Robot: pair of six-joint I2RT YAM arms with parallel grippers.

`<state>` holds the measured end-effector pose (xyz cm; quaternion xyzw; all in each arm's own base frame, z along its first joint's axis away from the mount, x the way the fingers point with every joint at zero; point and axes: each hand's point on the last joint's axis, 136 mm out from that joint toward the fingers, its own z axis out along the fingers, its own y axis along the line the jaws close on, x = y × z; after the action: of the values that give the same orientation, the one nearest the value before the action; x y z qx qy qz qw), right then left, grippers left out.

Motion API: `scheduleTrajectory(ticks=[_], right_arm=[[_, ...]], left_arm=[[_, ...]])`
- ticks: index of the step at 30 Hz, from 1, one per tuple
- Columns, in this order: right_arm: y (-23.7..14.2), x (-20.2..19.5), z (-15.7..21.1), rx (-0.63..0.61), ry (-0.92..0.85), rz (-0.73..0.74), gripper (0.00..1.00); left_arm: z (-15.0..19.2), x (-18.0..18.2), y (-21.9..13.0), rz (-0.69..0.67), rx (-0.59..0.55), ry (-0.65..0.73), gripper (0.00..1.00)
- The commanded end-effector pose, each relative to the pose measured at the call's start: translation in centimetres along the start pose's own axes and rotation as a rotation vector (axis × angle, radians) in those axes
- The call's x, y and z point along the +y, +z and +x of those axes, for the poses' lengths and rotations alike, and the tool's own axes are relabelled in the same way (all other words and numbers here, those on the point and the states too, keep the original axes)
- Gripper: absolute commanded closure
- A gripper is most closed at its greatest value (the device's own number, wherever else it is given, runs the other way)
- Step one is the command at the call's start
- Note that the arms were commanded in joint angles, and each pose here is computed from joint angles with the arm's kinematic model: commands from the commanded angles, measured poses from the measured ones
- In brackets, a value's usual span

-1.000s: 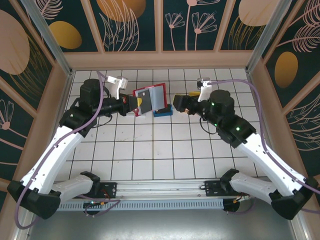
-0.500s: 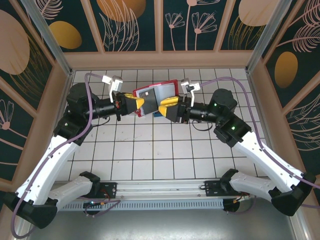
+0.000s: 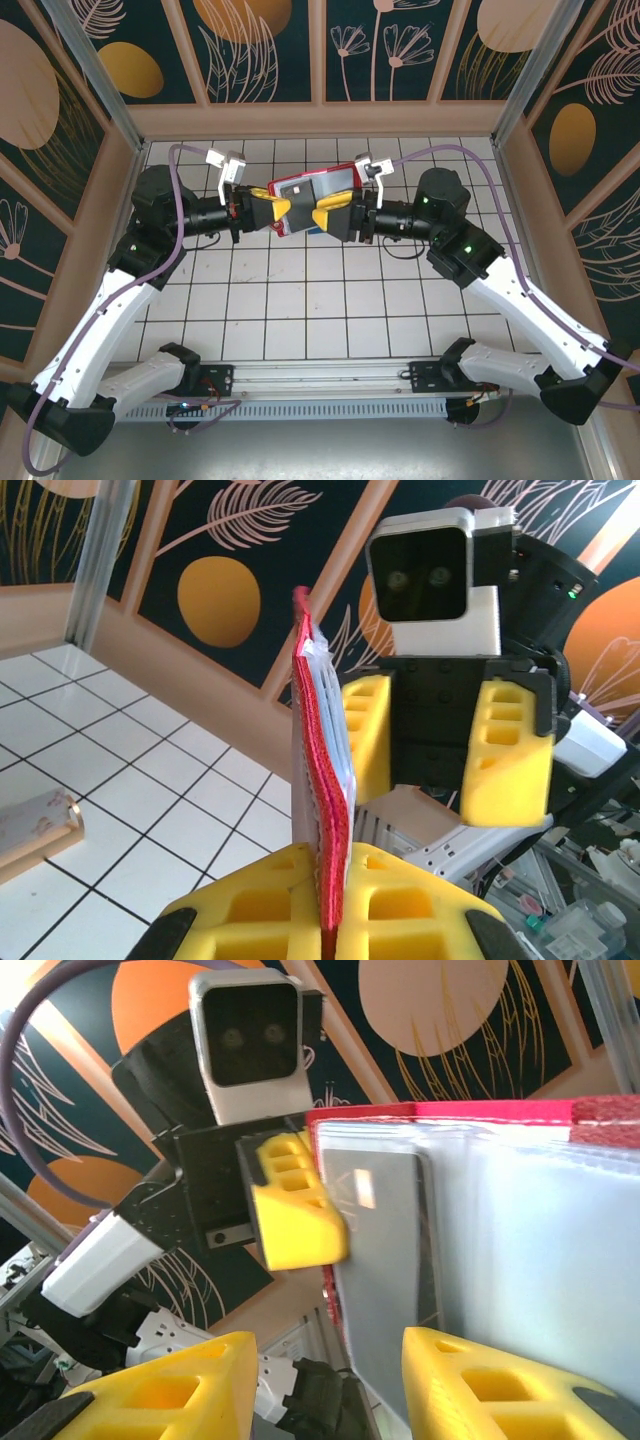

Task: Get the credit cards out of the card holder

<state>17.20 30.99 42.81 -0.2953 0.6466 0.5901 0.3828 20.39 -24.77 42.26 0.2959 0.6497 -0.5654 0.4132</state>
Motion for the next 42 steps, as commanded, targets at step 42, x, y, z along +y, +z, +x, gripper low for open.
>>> scheduleTrajectory(ticks=[42], right_arm=[[1.4, 2.9, 1.3, 0.122, -0.046, -0.106, 0.67]], left_arm=[[-0.3, -0.3, 0.7, 0.061, 0.017, 0.013, 1.0]])
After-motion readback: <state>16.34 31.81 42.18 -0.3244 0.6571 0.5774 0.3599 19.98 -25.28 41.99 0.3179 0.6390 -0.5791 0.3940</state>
